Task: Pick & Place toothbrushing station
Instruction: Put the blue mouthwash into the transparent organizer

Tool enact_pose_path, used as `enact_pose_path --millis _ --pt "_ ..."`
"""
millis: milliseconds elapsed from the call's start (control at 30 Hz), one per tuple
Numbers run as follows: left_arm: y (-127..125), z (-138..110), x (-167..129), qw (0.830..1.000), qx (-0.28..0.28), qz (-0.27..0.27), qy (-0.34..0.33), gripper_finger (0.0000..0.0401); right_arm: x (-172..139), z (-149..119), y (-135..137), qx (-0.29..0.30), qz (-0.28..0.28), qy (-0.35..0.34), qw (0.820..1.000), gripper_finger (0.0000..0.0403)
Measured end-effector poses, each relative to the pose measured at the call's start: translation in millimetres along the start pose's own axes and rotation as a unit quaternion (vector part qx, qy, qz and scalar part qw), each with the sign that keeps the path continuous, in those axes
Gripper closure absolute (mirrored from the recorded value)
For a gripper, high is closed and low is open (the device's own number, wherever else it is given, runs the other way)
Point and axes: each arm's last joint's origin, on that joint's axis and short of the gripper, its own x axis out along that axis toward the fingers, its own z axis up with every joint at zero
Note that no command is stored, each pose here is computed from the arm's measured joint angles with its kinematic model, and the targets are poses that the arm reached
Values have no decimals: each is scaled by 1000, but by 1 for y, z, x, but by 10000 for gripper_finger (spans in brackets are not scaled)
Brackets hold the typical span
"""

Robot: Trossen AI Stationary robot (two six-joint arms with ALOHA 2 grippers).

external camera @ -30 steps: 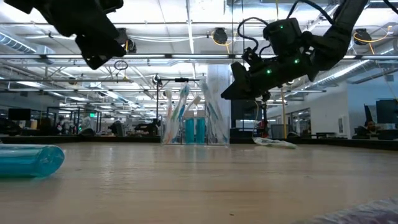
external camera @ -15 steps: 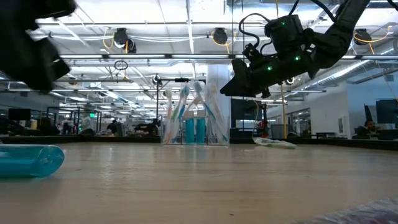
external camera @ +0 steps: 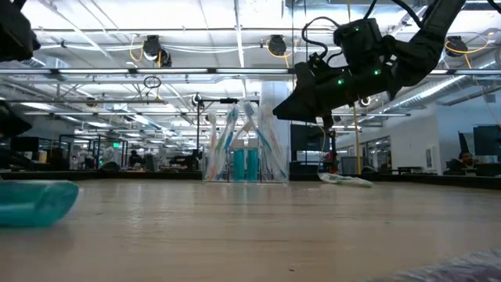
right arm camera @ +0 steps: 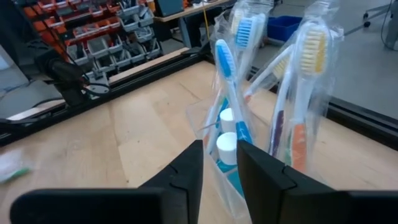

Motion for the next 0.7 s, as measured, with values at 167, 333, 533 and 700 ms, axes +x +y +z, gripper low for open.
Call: enact_pose_path --millis 167,333,533,700 --pt "-3 -7 11 1000 -4 -2 -4 249 0 0 0 0 0 0 1000 324" --pt "-3 -10 15 999 38 8 1 249 0 0 0 -3 0 0 1000 329" --pt "-2 -8 13 998 57 11 -4 254 0 0 0 -4 0 0 1000 328" --pt "2 -2 11 995 103 15 -6 301 0 0 0 -4 1 0 1000 328"
